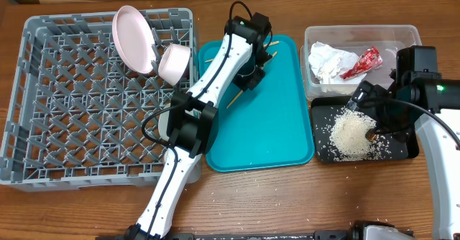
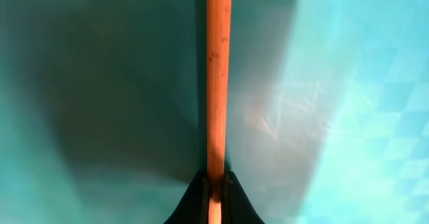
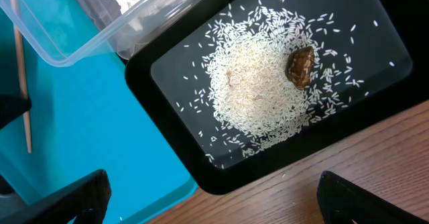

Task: Sort waste into correct bins and load items into the dishwasher
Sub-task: 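Reach left gripper to the teal tray and grasp one chopstick, then carry the chopstick into the dish rack and release it, then lift left gripper out of the rack toward the teal tray, then lower left gripper onto the second wooden chopstick and grasp it, then carry the chopstick left into the dish rack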

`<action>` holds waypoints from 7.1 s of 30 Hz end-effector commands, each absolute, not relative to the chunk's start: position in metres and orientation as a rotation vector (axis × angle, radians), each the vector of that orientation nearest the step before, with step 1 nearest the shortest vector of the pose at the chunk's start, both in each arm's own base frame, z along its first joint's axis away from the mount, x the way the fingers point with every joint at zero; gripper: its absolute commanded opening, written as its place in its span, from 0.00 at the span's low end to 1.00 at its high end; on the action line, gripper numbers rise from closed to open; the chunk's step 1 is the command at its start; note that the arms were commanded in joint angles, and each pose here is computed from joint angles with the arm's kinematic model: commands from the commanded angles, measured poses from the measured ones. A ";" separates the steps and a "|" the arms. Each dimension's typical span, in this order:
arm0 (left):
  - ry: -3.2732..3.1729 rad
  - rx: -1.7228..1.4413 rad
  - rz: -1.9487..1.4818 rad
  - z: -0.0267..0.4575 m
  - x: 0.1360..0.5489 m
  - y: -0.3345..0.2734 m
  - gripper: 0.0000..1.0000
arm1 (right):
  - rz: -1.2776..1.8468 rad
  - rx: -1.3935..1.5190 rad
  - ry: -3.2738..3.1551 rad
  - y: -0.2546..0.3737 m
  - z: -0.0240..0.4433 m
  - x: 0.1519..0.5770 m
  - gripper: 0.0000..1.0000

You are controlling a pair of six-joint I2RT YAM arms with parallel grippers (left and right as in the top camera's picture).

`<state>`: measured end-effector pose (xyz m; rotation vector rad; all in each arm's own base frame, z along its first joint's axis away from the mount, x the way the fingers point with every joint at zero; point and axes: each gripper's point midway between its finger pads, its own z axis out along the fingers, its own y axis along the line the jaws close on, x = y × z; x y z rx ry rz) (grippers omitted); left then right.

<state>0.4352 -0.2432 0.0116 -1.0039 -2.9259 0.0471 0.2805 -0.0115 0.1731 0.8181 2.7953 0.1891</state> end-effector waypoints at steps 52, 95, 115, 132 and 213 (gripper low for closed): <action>-3.523 0.106 -0.518 0.124 0.331 0.023 0.04 | 0.179 0.819 2.776 -0.014 0.177 0.283 1.00; -3.662 0.228 -0.206 0.188 0.357 -0.017 0.53 | 0.179 0.819 2.776 -0.014 0.177 0.283 1.00; -3.488 -1.210 0.322 0.219 0.505 -0.199 0.69 | 0.179 0.819 2.776 -0.014 0.177 0.283 1.00; -3.209 -1.415 0.007 0.055 0.534 -0.217 0.66 | 0.179 0.819 2.776 -0.014 0.177 0.283 1.00; -3.209 -0.509 0.164 0.142 0.412 -0.224 0.04 | 0.179 0.819 2.776 -0.014 0.177 0.283 1.00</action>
